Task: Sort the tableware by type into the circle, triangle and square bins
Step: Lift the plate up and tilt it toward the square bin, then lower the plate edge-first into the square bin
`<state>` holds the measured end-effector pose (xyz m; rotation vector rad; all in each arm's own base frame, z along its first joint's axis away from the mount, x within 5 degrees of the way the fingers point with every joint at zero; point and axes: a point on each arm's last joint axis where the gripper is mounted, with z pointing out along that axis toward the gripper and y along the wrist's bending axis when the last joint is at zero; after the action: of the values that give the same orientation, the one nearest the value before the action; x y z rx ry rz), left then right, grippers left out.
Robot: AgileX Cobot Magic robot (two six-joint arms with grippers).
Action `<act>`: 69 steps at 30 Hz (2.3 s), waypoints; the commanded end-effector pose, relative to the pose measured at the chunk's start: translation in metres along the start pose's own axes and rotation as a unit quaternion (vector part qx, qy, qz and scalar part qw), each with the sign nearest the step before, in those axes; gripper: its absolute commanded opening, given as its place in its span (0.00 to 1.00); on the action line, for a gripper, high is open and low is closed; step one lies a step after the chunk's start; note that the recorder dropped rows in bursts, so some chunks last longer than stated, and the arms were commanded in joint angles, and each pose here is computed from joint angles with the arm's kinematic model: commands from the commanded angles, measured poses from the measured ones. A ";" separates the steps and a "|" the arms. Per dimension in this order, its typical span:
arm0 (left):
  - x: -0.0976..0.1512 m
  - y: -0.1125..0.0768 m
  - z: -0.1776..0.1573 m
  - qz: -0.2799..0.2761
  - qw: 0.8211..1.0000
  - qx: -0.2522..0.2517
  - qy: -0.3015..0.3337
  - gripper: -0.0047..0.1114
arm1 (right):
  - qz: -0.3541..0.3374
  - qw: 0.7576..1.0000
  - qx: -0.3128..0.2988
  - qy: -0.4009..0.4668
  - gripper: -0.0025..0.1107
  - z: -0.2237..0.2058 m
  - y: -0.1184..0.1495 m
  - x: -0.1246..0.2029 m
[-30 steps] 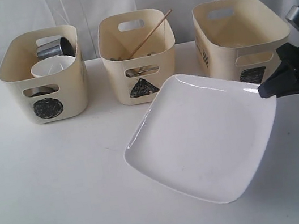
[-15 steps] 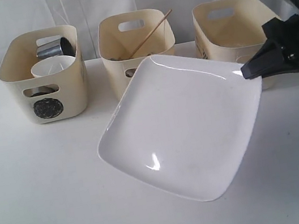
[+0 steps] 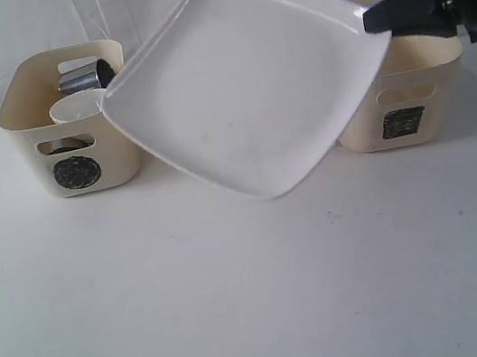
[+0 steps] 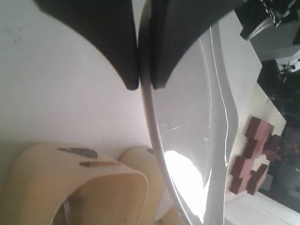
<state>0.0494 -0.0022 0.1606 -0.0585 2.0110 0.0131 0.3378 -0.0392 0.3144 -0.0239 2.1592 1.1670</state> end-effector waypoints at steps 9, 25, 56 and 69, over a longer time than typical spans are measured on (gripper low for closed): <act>0.003 -0.001 0.000 -0.005 1.000 0.003 0.011 0.04 | 0.045 0.988 -0.032 -0.143 0.02 -0.046 -0.027 -0.050; 0.003 -0.001 0.000 -0.005 1.000 0.003 0.011 0.04 | 0.074 0.961 0.030 -0.265 0.02 -0.079 -0.064 -0.070; 0.003 -0.001 0.000 -0.005 1.000 0.003 0.011 0.04 | -0.082 0.918 0.221 -0.318 0.02 -0.097 -0.082 -0.091; 0.003 -0.001 0.000 -0.005 1.000 0.003 0.011 0.04 | -0.152 0.902 0.263 -0.307 0.02 -0.096 -0.083 -0.093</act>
<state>0.0493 -0.0023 0.1605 -0.0583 2.0127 0.0126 0.3822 -0.1870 0.3304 0.1914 1.7958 0.3284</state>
